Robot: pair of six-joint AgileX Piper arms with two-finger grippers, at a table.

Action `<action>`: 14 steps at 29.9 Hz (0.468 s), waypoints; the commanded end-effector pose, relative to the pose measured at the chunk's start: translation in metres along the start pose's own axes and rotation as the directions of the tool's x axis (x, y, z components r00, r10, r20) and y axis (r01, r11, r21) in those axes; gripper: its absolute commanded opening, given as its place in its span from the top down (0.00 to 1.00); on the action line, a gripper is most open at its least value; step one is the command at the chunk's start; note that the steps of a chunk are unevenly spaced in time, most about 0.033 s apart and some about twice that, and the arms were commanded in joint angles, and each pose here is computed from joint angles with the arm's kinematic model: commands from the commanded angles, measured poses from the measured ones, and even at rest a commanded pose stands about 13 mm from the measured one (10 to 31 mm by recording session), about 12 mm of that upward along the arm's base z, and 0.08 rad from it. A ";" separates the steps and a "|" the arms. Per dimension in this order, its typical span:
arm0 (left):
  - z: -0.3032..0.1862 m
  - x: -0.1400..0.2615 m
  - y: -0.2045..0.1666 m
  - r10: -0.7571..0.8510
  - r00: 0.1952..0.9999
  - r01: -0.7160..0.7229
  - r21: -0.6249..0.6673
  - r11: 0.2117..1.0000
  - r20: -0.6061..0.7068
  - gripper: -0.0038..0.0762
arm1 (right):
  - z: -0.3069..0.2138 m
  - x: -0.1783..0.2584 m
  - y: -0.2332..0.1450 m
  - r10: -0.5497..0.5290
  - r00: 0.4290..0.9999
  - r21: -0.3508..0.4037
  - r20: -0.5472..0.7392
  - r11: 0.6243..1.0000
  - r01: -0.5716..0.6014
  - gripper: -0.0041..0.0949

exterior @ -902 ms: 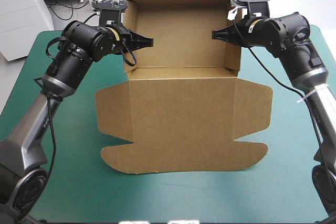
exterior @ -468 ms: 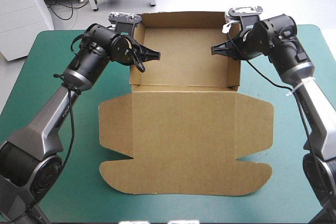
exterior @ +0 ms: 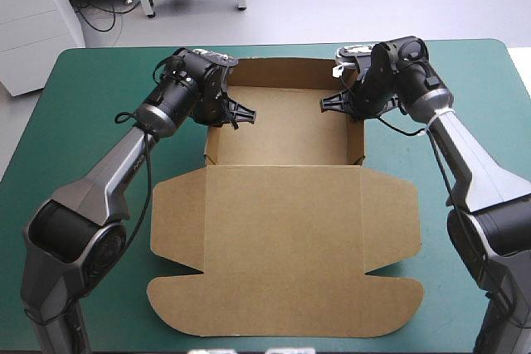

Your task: Fold the box

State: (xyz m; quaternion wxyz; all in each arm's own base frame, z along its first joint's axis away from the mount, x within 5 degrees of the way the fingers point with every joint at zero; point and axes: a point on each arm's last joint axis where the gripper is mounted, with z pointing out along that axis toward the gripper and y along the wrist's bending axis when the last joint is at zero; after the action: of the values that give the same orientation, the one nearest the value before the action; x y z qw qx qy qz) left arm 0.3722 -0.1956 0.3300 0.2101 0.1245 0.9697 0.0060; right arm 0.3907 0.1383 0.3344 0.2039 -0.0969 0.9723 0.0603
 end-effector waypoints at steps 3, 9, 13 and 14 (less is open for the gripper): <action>-0.012 -0.008 -0.004 0.065 0.995 -0.066 0.011 0.998 0.082 0.98 | -0.022 0.000 0.006 -0.086 0.996 -0.035 0.035 0.996 0.087 0.98; 0.011 -0.006 -0.010 0.074 0.997 -0.074 0.060 0.995 0.006 0.98 | -0.001 -0.001 0.006 -0.092 0.996 -0.034 -0.018 0.995 0.091 0.98; 0.016 -0.005 -0.005 0.085 0.996 -0.083 0.052 0.995 -0.022 0.98 | 0.007 -0.001 0.006 -0.089 0.995 -0.035 -0.035 0.996 0.087 0.98; 0.016 -0.005 -0.002 0.080 0.996 -0.078 0.046 0.996 -0.029 0.98 | 0.008 -0.001 0.006 -0.089 0.995 -0.033 -0.035 0.996 0.088 0.98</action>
State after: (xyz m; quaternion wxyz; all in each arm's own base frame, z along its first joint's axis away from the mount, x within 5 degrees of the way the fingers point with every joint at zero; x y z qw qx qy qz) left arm 0.3893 -0.2034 0.2854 0.1515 0.1336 0.9794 -0.0017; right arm 0.4058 0.1413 0.2967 0.1550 -0.1083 0.9812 0.0385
